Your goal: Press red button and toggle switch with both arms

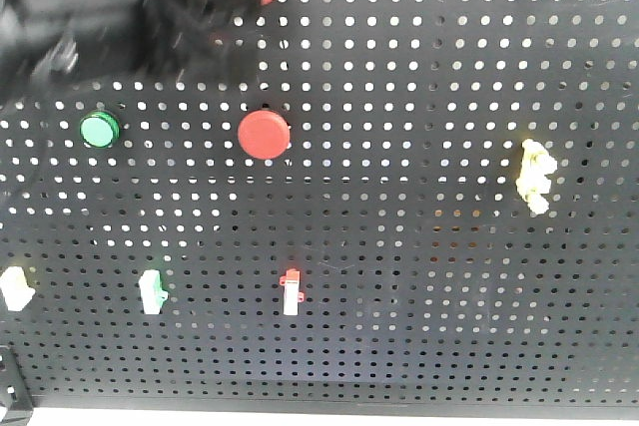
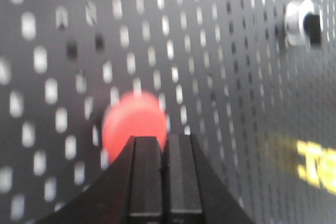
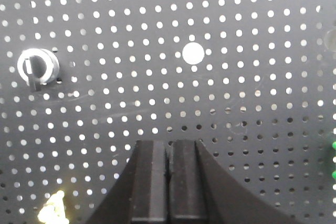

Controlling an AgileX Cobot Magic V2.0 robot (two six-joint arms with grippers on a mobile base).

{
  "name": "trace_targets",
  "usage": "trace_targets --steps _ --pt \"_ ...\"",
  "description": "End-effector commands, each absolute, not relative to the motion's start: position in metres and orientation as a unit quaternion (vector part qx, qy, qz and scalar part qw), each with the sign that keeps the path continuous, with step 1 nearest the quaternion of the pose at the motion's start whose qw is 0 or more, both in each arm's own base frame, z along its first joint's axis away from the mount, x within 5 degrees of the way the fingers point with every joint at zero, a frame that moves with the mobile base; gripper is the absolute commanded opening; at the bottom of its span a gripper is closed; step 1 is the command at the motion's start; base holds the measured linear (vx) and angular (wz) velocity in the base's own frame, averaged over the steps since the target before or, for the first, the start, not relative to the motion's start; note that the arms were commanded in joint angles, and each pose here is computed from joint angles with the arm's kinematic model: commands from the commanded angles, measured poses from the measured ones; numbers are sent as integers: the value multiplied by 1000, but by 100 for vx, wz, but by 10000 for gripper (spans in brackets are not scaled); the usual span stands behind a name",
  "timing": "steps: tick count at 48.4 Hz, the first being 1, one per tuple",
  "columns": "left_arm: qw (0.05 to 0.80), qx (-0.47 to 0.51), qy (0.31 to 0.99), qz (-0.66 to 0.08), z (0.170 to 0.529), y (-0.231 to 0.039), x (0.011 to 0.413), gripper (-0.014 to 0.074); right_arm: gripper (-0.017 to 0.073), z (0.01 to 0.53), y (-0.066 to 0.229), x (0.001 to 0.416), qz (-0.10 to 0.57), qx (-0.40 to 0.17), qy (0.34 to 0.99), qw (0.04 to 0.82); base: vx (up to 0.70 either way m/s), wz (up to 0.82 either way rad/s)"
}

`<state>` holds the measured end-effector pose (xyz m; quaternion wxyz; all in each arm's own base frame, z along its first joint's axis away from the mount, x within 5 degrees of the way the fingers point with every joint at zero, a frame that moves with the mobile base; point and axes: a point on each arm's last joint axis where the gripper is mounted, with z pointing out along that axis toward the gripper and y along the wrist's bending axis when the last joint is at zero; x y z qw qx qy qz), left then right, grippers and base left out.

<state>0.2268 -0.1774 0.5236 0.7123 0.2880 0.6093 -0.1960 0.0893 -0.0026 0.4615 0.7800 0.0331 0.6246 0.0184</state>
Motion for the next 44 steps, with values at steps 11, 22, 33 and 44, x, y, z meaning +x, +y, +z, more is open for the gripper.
trace_targets --steps 11,22,33,44 --pt "749 262 573 -205 542 -184 235 1 -3 475 -3 87 11 30 590 806 0 0" --pt "759 265 567 -182 542 -181 239 1 -3 475 -3 87 10 29 593 805 0 0" --pt "739 256 593 -192 544 -167 232 1 -3 475 -3 87 10 30 593 804 0 0" --pt "754 287 564 -175 565 -146 190 1 -3 476 -3 81 20 34 586 809 0 0"
